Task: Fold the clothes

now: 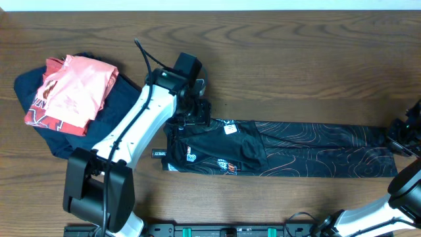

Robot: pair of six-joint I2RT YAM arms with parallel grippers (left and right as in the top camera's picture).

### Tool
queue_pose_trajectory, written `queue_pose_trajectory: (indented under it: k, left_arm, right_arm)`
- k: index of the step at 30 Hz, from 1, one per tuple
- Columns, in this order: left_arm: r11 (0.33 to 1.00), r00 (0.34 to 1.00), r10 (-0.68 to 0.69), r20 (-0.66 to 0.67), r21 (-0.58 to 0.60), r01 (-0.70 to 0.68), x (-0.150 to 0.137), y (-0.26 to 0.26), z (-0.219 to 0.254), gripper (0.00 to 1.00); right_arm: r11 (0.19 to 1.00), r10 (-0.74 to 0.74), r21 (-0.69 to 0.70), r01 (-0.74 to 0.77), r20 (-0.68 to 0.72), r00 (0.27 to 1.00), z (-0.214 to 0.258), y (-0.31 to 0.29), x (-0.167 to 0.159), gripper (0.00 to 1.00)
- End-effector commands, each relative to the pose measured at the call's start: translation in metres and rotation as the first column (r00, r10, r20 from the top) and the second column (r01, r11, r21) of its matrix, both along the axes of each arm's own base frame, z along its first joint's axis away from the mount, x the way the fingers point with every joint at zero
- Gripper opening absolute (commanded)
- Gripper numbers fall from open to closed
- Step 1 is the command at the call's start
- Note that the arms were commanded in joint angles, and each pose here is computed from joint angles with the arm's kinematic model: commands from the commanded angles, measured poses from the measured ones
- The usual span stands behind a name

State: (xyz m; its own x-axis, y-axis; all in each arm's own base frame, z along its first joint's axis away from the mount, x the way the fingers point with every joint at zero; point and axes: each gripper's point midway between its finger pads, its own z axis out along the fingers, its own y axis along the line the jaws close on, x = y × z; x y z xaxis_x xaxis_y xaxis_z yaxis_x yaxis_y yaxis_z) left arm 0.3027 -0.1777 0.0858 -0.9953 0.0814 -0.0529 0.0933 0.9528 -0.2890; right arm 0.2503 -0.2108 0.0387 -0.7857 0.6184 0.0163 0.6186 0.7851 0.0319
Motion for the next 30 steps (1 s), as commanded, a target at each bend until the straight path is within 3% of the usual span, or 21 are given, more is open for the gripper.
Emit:
queue_pose_trajectory:
  k: [1,17,22,30]
  left_arm:
    - [1.000,1.000,0.014,-0.019,0.023,-0.013,-0.008,0.006,-0.018,0.61]
    - [1.000,1.000,0.014,0.008,0.007,-0.014,-0.030,0.015,-0.087,0.65]
    - [1.000,0.996,0.017,0.090,-0.024,-0.014,-0.017,0.011,-0.096,0.70]
    - [0.994,0.977,0.091,0.191,-0.077,-0.077,0.026,0.013,-0.114,0.71]
  right_arm:
    - [0.998,0.026,0.059,-0.027,0.013,1.000,-0.010,0.017,0.002,0.17]
    - [0.998,-0.037,0.041,0.037,0.005,0.999,-0.070,0.037,-0.022,0.19]
    - [1.000,-0.029,0.004,0.029,0.056,0.998,-0.072,0.034,-0.006,0.19]
    - [0.997,0.031,-0.072,-0.019,0.170,0.985,-0.069,0.040,0.039,0.24]
